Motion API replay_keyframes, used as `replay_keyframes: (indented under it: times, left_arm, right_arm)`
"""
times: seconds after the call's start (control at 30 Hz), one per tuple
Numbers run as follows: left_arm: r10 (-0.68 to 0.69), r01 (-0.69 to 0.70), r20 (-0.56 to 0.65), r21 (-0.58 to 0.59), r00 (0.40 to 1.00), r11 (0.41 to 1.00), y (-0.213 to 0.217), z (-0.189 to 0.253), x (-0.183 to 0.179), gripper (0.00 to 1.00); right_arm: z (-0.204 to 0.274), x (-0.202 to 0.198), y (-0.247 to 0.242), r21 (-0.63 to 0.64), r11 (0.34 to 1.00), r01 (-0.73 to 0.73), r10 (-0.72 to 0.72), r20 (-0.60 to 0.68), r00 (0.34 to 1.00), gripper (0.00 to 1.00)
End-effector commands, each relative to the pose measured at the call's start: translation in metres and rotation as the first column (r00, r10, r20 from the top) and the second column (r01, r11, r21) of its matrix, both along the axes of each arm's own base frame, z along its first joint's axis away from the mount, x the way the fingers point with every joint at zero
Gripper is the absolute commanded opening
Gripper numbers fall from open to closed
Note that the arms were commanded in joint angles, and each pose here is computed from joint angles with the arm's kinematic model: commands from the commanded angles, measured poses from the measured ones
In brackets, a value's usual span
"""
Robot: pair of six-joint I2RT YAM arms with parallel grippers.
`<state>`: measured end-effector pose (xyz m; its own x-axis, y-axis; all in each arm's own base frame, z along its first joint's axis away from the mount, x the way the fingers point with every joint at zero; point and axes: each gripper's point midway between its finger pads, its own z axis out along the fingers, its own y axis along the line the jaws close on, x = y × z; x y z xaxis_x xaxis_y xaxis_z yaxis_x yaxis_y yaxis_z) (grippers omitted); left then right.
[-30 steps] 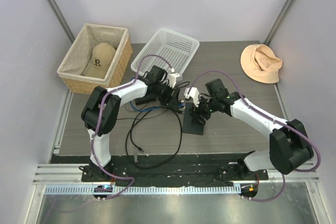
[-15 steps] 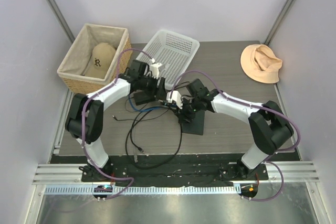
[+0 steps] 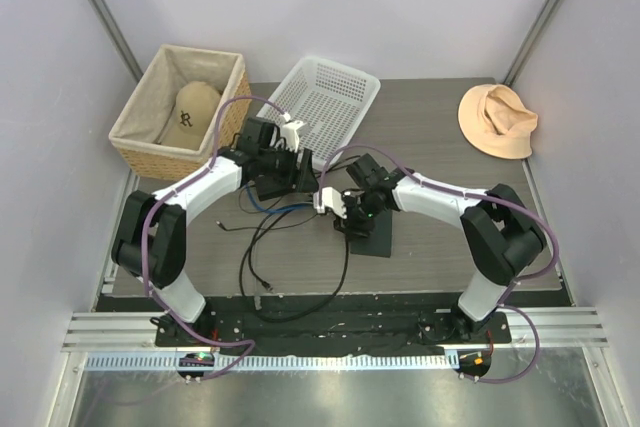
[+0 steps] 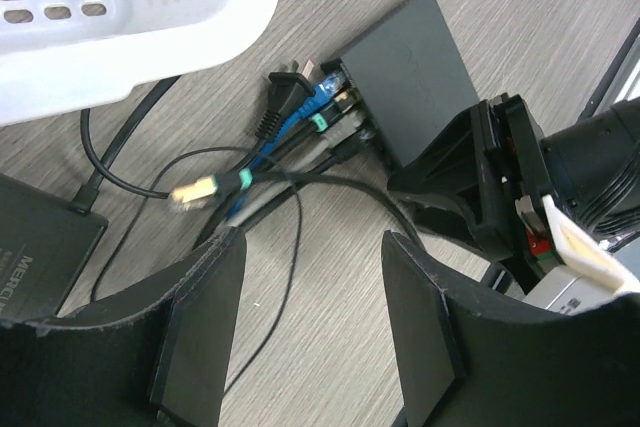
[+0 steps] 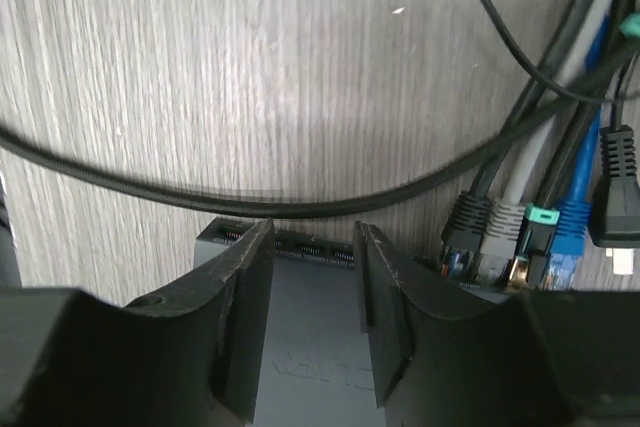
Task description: Pull the plug from the switch port
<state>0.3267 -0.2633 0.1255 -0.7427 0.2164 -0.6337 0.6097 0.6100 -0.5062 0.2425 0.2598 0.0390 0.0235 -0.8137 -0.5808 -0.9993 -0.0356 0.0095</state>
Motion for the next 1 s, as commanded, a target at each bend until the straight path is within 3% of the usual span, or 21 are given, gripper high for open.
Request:
replay_keyframes:
  times: [0.0, 0.17, 0.37, 0.43, 0.5, 0.6, 0.7, 0.97]
  left_arm:
    - [-0.009, 0.011, 0.038, -0.046, 0.999, 0.999, -0.007, 0.015, 0.005, 0.61]
    - [-0.023, 0.023, -0.001, -0.062, 1.000, 0.998, -0.012, 0.010, 0.003, 0.61]
    - [-0.049, 0.048, -0.013, -0.043, 0.999, 0.998, -0.013, 0.001, -0.009, 0.61]
    - [-0.050, 0.050, -0.013, -0.031, 0.999, 0.998, -0.012, -0.003, -0.012, 0.61]
    - [-0.053, 0.053, -0.015, -0.028, 0.998, 0.998, -0.011, -0.003, -0.015, 0.61]
    - [-0.055, 0.055, -0.006, -0.016, 0.998, 0.998, -0.010, -0.003, -0.014, 0.61]
    - [-0.054, 0.054, -0.005, -0.010, 0.999, 0.998, -0.009, -0.002, -0.013, 0.61]
    - [-0.048, 0.048, 0.035, 0.017, 0.998, 0.999, -0.004, 0.003, -0.011, 0.63]
  right_arm:
    - [-0.007, -0.010, -0.034, -0.126, 0.989, -0.072, 0.079, 0.049, 0.996, 0.44]
    - [-0.008, -0.012, -0.058, -0.191, 0.979, -0.066, 0.077, 0.052, 0.996, 0.42]
    - [-0.003, 0.003, -0.074, -0.185, 0.983, 0.020, -0.009, 0.061, 0.998, 0.42]
    - [0.011, 0.008, -0.068, -0.136, 0.989, 0.057, -0.051, 0.044, 0.998, 0.48]
    - [0.028, 0.008, -0.057, -0.059, 0.990, 0.126, -0.127, -0.021, 0.992, 0.59]
    - [0.042, 0.006, -0.042, -0.005, 0.982, 0.190, -0.190, -0.095, 0.977, 0.65]
    - [0.034, 0.018, -0.038, -0.004, 0.958, 0.286, -0.285, -0.100, 0.953, 0.67]
    - [0.008, 0.030, -0.039, -0.042, 0.935, 0.353, -0.355, -0.100, 0.929, 0.65]
